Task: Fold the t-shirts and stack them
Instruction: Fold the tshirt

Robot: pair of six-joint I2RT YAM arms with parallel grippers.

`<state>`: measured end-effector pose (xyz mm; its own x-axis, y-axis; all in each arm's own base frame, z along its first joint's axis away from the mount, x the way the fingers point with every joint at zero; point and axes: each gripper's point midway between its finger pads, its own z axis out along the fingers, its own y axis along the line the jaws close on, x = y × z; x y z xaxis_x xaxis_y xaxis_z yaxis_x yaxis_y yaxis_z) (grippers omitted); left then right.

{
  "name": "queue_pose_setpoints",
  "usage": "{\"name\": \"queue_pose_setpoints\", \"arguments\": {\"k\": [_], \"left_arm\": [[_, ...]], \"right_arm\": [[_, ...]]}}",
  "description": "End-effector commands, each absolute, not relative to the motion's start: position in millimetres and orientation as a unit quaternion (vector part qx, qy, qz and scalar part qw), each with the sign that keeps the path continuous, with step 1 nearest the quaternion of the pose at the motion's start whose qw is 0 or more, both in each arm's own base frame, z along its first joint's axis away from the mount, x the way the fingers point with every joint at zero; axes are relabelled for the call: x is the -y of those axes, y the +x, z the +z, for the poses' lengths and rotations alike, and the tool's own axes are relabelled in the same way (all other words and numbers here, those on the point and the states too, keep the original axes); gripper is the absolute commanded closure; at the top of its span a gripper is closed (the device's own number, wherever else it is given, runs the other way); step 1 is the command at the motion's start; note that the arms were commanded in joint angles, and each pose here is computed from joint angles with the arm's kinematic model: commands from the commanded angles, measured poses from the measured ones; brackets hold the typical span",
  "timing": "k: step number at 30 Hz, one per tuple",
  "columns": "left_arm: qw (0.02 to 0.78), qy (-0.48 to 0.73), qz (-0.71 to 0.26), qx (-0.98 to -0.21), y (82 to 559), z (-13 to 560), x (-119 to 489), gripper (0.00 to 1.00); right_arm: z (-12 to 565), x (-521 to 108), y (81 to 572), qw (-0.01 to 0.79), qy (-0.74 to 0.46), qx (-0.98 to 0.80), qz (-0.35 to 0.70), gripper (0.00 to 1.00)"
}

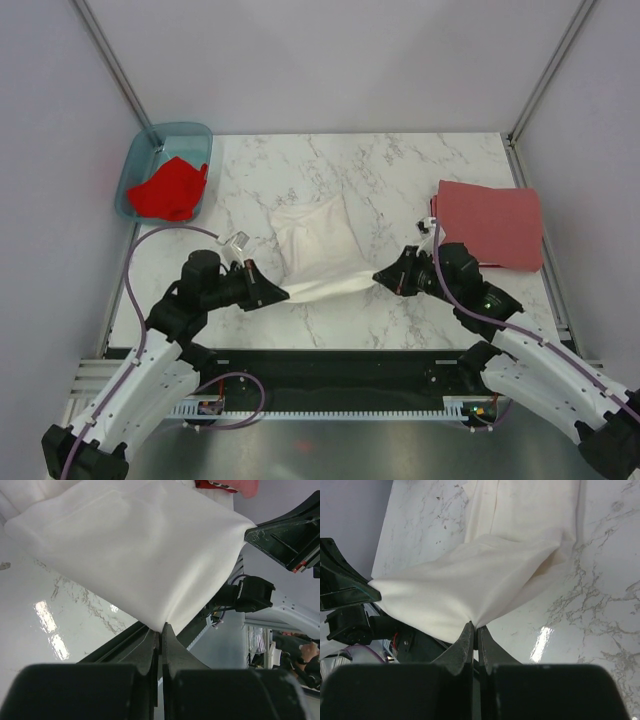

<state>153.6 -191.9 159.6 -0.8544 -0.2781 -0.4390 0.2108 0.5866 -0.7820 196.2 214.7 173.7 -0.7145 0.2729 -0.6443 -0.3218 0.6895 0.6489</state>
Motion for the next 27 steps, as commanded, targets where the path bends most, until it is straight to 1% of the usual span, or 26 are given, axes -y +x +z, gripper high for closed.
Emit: {"name": "queue_pose_setpoints", "arguments": {"k": [1,6,7,15,20,27], "left_arm": [[0.239,-0.030,-0.468,-0.850,146,162,196,0.98],[0.227,-0.038,-0.466,-0.854,154,168,200,0.98],[0.234,-0.037,-0.466,-0.852,158,175,201,0.98],[0.240,-0.055,-0.455,-0.856,191,188,207,0.98],[0.226,-0.070,-0.451,-0.861,213,185,210,0.98],[0.233,-0.127,-0.438,-0.859,260,172,191,0.98]], "right_arm": [[195,-209,209,0.408,-0.009,-0.834,0.372,1.00],[209,-206,236,0.438,0.002,-0.835,0.333,1.00],[205,-208,240,0.434,-0.001,-0.841,0.323,1.00],[235,-221,281,0.463,0.008,-0.833,0.301,1.00],[234,-229,312,0.465,0.013,-0.837,0.288,1.00],[222,-242,358,0.464,0.018,-0.838,0.288,1.00]]}}
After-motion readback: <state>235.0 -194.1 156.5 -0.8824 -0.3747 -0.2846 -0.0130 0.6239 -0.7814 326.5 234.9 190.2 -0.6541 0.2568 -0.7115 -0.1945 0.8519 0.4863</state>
